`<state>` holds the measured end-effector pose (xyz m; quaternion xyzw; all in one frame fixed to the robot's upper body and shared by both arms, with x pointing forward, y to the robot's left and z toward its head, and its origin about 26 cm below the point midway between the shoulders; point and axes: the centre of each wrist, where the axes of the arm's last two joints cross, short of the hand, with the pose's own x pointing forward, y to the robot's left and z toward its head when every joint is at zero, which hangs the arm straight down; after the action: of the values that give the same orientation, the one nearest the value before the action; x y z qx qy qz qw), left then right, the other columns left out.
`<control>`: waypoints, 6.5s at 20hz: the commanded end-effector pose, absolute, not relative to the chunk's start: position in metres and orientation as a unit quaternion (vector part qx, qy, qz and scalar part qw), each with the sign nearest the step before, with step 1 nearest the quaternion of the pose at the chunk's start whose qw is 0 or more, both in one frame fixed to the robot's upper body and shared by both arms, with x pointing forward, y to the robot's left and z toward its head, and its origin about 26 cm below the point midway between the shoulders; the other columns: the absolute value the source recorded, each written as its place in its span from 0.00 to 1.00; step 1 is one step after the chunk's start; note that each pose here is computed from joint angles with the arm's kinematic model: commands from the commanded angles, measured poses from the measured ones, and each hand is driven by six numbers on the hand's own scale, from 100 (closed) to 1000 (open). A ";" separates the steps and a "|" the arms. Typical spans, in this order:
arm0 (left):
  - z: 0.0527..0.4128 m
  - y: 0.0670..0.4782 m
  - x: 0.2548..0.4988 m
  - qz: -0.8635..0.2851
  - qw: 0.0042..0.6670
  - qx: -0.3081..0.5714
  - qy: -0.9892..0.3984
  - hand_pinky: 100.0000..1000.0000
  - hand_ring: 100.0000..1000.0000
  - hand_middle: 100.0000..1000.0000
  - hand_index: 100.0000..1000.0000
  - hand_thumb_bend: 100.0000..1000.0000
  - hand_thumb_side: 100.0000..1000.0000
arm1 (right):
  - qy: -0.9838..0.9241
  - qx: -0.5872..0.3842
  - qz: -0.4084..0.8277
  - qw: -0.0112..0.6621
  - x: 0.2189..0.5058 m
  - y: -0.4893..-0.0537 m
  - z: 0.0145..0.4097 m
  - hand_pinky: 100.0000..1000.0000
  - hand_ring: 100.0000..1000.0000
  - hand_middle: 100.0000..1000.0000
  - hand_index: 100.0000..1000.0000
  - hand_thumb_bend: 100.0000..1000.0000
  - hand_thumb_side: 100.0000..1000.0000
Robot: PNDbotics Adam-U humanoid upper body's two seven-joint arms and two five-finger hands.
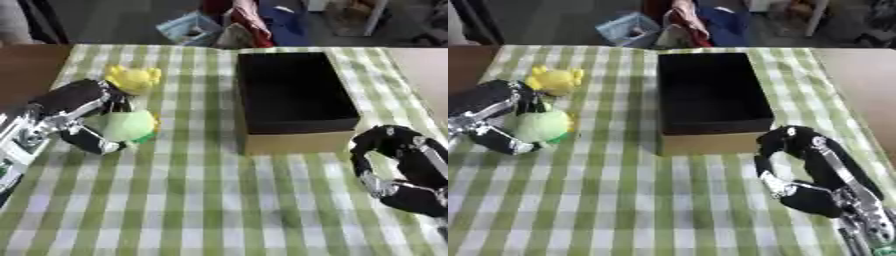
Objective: Pick up objects on the table and place them in the box.
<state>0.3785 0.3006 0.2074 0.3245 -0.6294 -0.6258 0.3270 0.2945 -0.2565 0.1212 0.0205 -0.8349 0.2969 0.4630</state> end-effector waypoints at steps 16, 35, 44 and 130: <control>0.300 0.228 0.427 -0.580 0.190 0.375 -0.698 0.60 0.37 0.33 0.54 0.46 0.00 | -0.830 0.059 0.346 0.434 0.299 -0.241 0.135 0.63 0.49 0.47 0.62 0.06 0.00; 0.255 0.174 0.453 -0.673 0.138 0.305 -0.659 0.67 0.53 0.52 0.72 0.58 0.02 | -0.825 0.102 0.381 0.405 0.303 -0.222 0.147 0.63 0.49 0.47 0.61 0.05 0.00; 0.271 0.183 0.449 -0.654 0.149 0.305 -0.677 0.70 0.57 0.59 0.77 0.67 0.14 | -0.824 0.098 0.378 0.411 0.303 -0.225 0.144 0.63 0.49 0.47 0.60 0.05 0.00; 0.289 0.224 0.461 -0.566 0.210 0.360 -0.711 0.60 0.40 0.36 0.54 0.25 0.00 | -0.816 0.092 0.376 0.430 0.301 -0.231 0.131 0.63 0.49 0.47 0.60 0.02 0.00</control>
<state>0.4649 0.2321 0.2709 0.3590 -0.7047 -0.5638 0.2380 0.3000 -0.2303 0.1246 0.0940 -0.8132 0.3688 0.4403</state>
